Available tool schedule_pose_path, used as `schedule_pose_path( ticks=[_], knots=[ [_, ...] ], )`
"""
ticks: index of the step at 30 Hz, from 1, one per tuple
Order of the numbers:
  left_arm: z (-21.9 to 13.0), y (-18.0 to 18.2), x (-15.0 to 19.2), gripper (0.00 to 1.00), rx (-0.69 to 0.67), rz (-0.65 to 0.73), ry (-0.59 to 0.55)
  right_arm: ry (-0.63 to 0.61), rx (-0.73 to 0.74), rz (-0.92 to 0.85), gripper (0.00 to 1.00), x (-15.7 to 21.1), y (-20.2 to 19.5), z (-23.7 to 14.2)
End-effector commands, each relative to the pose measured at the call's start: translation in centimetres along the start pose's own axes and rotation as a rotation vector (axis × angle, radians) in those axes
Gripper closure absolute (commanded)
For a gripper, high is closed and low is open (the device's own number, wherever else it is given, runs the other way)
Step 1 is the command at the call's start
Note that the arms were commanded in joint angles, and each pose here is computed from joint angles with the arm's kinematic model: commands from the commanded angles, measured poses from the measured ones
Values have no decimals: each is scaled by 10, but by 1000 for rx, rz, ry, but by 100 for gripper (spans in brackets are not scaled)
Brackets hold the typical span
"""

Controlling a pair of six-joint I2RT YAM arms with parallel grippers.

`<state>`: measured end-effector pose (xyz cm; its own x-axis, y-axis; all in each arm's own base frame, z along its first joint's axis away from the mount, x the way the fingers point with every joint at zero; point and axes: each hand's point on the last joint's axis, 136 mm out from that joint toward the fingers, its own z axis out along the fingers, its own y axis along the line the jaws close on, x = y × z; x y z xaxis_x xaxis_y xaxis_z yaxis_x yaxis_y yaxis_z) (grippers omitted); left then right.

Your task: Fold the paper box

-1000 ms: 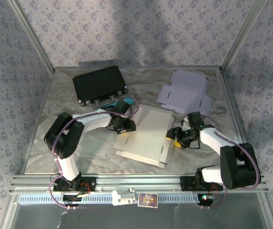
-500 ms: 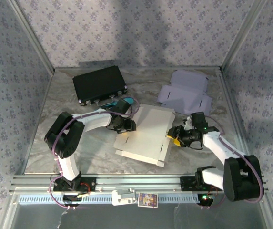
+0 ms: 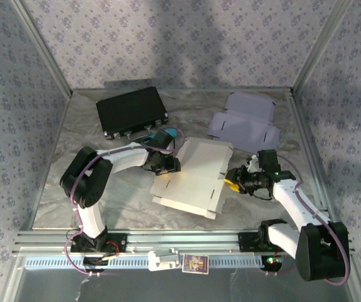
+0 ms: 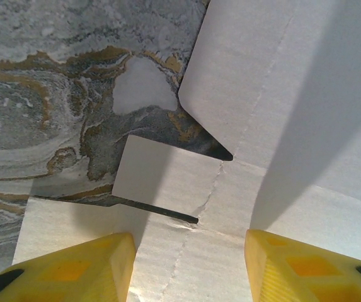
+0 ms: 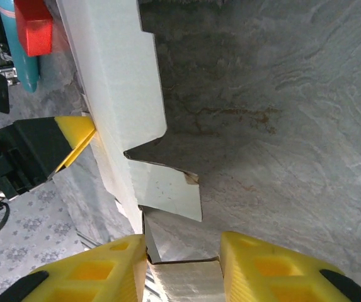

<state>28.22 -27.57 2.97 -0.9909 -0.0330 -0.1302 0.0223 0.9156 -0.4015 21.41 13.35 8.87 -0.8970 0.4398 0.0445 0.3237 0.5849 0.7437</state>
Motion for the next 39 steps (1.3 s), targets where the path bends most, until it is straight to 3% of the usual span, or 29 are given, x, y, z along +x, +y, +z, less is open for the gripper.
schedule_pose_path(
  ticks=[1, 15, 26, 30, 34, 39],
  knots=[
    [9, 15, 6, 49, -51, -4, 48, 15, -40, 37, 65, 5, 10, -7],
    [6, 15, 5, 49, -50, -7, 43, -3, -129, 42, 68, 10, 40, -28],
    [4, 12, 2, 50, -45, -4, 40, -20, -121, 46, 98, 8, 42, -31],
    [-1, 10, 0, 50, -38, -1, 31, -36, -98, 41, 100, 4, 43, -33],
    [-29, 1, -10, 38, -37, -1, -36, -48, -83, 38, 100, -1, 53, -37],
    [-111, -13, -29, 27, -24, 51, -253, -97, -71, 79, 100, -14, 71, -47]
  ],
)
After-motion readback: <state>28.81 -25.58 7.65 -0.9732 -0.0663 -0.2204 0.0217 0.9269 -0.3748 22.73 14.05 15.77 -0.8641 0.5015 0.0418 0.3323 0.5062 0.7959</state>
